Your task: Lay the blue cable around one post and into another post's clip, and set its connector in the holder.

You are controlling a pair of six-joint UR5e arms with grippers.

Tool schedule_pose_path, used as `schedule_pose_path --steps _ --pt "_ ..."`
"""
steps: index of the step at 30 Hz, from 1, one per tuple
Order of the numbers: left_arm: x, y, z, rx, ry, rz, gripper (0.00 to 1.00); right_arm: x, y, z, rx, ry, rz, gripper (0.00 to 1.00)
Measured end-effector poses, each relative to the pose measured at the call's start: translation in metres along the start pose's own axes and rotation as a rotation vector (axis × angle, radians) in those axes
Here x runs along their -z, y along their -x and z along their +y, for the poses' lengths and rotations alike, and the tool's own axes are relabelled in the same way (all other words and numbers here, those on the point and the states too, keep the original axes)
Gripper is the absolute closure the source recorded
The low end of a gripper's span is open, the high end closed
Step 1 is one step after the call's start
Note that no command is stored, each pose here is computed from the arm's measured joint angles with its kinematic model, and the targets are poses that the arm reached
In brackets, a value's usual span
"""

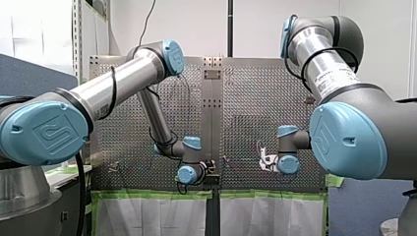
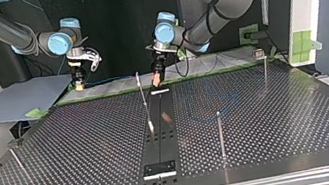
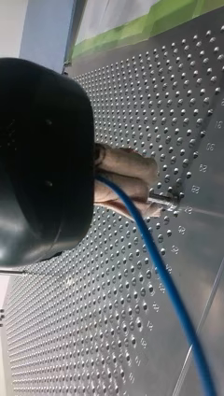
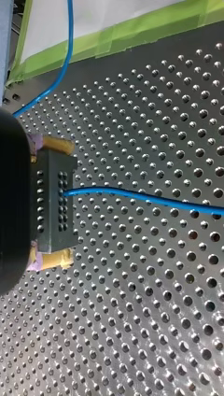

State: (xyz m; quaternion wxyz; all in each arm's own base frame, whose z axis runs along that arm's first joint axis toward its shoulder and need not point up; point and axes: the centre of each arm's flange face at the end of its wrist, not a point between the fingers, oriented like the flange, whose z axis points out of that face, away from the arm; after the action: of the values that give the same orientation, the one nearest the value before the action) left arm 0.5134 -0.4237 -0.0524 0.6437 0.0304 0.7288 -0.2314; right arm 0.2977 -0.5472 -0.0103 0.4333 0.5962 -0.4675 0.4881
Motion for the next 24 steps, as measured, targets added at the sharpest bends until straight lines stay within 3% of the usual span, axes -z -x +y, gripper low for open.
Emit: schedule_pose_path --steps 7,15,24 --pt "-0.009 0.004 0.002 0.015 -0.002 -0.011 0.96 -0.002 0.000 0.004 0.002 0.006 -0.001 1.00" --pt "-0.011 0.008 0.015 0.004 0.021 0.008 0.99 -0.003 0.000 0.004 0.001 0.005 -0.031 1.00" --pt "-0.019 0.042 0.003 -0.016 -0.018 -0.027 0.99 -0.003 -0.001 0.002 0.000 -0.011 -0.034 1.00"
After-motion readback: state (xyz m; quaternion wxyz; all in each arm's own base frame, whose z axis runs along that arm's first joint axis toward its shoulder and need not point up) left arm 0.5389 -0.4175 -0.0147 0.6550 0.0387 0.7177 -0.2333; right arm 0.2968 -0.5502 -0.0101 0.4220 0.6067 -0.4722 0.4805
